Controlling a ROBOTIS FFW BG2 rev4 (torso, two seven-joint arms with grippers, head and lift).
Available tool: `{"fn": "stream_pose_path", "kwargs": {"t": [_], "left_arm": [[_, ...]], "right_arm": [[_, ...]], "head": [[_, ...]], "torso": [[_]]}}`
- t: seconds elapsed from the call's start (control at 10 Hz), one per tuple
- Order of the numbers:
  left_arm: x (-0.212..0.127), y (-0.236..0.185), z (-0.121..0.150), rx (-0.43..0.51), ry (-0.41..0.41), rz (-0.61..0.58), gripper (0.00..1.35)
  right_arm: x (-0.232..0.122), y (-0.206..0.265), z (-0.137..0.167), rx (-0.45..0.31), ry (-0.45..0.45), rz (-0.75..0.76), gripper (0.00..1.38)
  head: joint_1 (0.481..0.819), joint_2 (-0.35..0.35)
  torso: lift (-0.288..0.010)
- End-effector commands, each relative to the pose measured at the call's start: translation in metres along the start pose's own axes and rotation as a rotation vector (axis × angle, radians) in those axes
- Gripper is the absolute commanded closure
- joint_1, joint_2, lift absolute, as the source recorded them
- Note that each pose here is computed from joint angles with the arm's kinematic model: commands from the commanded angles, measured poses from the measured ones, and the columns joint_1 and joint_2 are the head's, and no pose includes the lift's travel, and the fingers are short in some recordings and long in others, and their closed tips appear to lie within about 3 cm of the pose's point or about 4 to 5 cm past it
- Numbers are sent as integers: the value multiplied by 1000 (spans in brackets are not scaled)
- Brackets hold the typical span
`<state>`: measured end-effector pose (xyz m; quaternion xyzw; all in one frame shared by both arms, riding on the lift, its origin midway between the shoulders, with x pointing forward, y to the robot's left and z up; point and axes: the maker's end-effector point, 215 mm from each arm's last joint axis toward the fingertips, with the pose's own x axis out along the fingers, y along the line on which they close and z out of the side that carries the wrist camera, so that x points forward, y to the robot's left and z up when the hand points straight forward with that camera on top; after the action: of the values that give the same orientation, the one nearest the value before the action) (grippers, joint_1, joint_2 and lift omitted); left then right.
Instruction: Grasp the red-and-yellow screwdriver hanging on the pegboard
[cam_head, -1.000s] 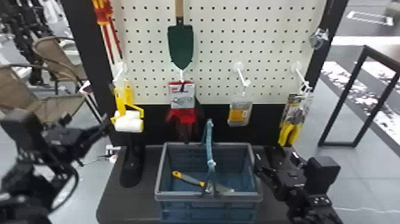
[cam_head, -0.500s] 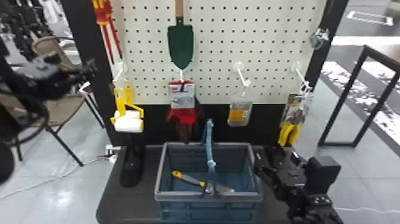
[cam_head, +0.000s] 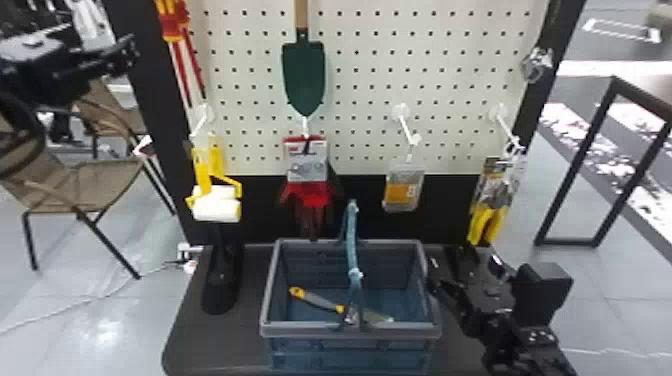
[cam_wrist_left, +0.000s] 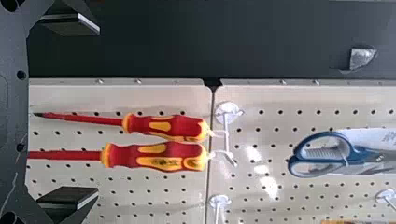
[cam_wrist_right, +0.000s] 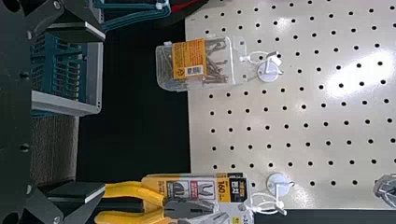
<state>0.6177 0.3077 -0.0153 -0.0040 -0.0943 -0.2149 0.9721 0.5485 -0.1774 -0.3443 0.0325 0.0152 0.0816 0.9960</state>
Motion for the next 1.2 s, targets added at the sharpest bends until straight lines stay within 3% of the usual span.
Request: {"fn": "stream_pose_path", "kwargs": {"t": [0.0, 0.6, 1.1], "left_arm": [[14, -10, 4, -34, 5, -67, 91], [58, -68, 4, -100, 25, -381, 91], [75, -97, 9, -82, 39, -483, 99]], "right_arm": [[0, 1, 0, -1, 0, 2, 163], [2, 1, 3, -8, -4, 12, 160], [2, 0, 1, -11, 2, 14, 162]], "head": [[549, 0], [549, 0], [549, 0]], "torso": [[-100], [-100], [-100]]}}
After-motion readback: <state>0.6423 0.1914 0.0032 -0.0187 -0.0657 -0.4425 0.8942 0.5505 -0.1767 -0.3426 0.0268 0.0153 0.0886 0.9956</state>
